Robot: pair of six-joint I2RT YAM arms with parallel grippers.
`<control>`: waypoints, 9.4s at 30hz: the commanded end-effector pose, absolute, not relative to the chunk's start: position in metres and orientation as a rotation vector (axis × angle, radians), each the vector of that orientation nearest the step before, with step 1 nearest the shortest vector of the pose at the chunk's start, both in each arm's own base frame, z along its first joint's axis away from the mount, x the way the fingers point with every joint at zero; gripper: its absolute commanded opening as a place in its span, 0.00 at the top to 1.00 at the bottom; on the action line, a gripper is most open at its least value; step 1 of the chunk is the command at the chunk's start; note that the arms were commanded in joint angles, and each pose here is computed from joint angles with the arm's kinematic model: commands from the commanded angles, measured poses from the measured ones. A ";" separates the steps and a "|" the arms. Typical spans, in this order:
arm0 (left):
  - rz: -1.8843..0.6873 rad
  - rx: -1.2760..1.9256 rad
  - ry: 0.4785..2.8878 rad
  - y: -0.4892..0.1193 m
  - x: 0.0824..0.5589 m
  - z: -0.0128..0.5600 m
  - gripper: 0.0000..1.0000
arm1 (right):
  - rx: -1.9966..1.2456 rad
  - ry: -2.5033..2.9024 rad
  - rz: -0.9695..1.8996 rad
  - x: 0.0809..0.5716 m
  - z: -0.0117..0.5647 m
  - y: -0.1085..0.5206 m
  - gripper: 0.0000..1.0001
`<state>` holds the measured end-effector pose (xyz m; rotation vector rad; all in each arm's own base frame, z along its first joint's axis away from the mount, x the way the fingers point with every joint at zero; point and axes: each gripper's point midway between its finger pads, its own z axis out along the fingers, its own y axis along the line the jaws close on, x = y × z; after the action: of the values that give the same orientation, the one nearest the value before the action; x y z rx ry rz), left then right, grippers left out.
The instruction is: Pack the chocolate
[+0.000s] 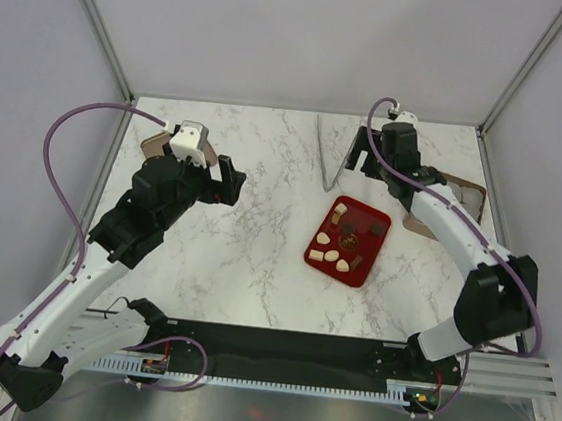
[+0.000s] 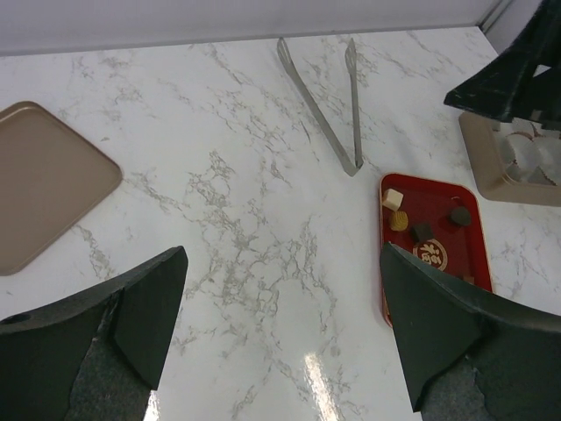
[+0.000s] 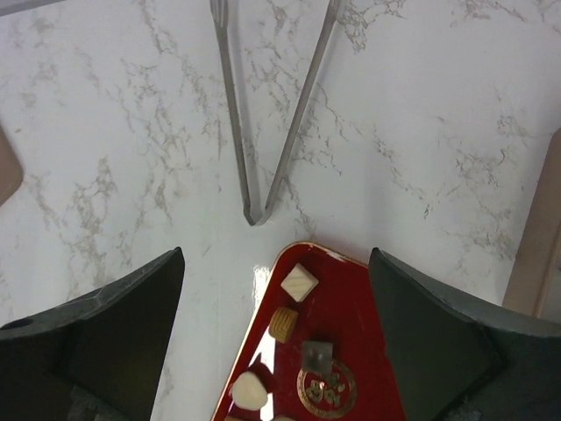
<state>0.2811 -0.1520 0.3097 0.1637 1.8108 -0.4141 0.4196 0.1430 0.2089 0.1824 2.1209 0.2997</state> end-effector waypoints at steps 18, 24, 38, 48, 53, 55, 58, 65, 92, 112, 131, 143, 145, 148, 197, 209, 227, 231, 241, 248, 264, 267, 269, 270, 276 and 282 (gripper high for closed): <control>-0.349 0.127 1.735 -0.139 0.287 0.328 0.01 | 0.110 2.136 0.050 0.533 0.118 0.200 0.02; -0.348 0.126 1.735 -0.139 0.287 0.328 0.01 | 0.088 2.148 0.035 0.543 0.098 0.205 0.02; -0.328 0.119 1.735 -0.136 0.289 0.327 0.01 | 0.091 2.173 -0.016 0.568 0.050 0.212 0.02; -0.322 0.116 1.731 -0.135 0.289 0.329 0.01 | 0.148 2.183 -0.085 0.576 0.028 0.205 0.03; -0.322 0.116 1.728 -0.134 0.288 0.329 0.01 | 0.150 2.195 -0.088 0.578 0.023 0.207 0.04; -0.322 0.114 1.725 -0.134 0.288 0.330 0.01 | 0.143 2.195 -0.084 0.580 0.023 0.207 0.04; -0.321 0.115 1.728 -0.134 0.289 0.329 0.01 | 0.127 2.211 -0.057 0.580 0.020 0.210 0.08; -0.307 0.113 1.737 -0.133 0.290 0.325 0.01 | 0.072 2.217 -0.031 0.577 0.033 0.212 0.24; -0.253 0.097 1.746 -0.126 0.295 0.320 0.01 | -0.180 2.317 0.175 0.414 0.206 0.180 0.47; -0.262 0.112 1.754 -0.129 0.295 0.318 0.01 | -0.189 2.491 0.303 0.258 0.178 0.136 0.55; -0.262 0.119 1.760 -0.130 0.296 0.316 0.00 | -0.204 2.537 0.337 0.258 0.148 0.153 0.52; -0.259 0.116 1.752 -0.129 0.295 0.318 0.00 | -0.217 2.557 0.300 0.263 0.133 0.154 0.51; -0.259 0.116 1.752 -0.129 0.295 0.318 0.00 | -0.214 2.559 0.291 0.264 0.132 0.153 0.51; -0.260 0.117 1.754 -0.130 0.296 0.318 0.00 | -0.214 2.562 0.272 0.264 0.130 0.150 0.52; -0.323 0.133 1.744 -0.137 0.291 0.323 0.00 | 0.189 2.308 -0.096 0.310 0.256 0.047 0.76; -0.324 0.132 1.795 -0.140 0.294 0.316 0.00 | 0.499 2.335 -0.294 0.329 0.220 -0.038 0.75; -0.351 0.137 1.826 -0.144 0.294 0.314 0.00 | 0.723 2.318 -0.372 0.345 0.197 -0.104 0.74; -0.362 0.141 1.824 -0.145 0.293 0.315 0.00 | 0.744 2.308 -0.350 0.352 0.195 -0.110 0.73; -0.353 0.140 1.824 -0.144 0.294 0.315 0.00 | 0.771 2.336 -0.315 0.370 0.176 -0.111 0.72; -0.359 0.145 1.820 -0.145 0.292 0.317 0.00 | 0.780 2.312 -0.355 0.373 0.181 -0.118 0.67; -0.365 0.143 1.809 -0.144 0.291 0.319 0.00 | 0.815 2.321 -0.377 0.379 0.172 -0.126 0.60; -0.360 0.144 1.808 -0.143 0.291 0.319 0.00 | 0.826 2.317 -0.377 0.377 0.172 -0.126 0.55; -0.356 0.141 1.806 -0.142 0.291 0.320 0.00 | 0.828 2.312 -0.377 0.378 0.173 -0.127 0.53; -0.355 0.142 1.808 -0.142 0.291 0.319 0.00 | 0.824 2.310 -0.372 0.379 0.175 -0.127 0.54; -0.354 0.143 1.812 -0.143 0.292 0.318 0.00 | 0.789 2.288 -0.260 0.382 0.197 -0.112 0.54; -0.341 0.141 1.823 -0.143 0.294 0.314 0.00 | 0.654 2.267 -0.141 0.382 0.232 -0.068 0.54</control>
<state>0.2905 -0.1443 0.2942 0.1749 1.8708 -0.3290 0.3749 -0.0958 0.1851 0.7405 2.3583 -0.2469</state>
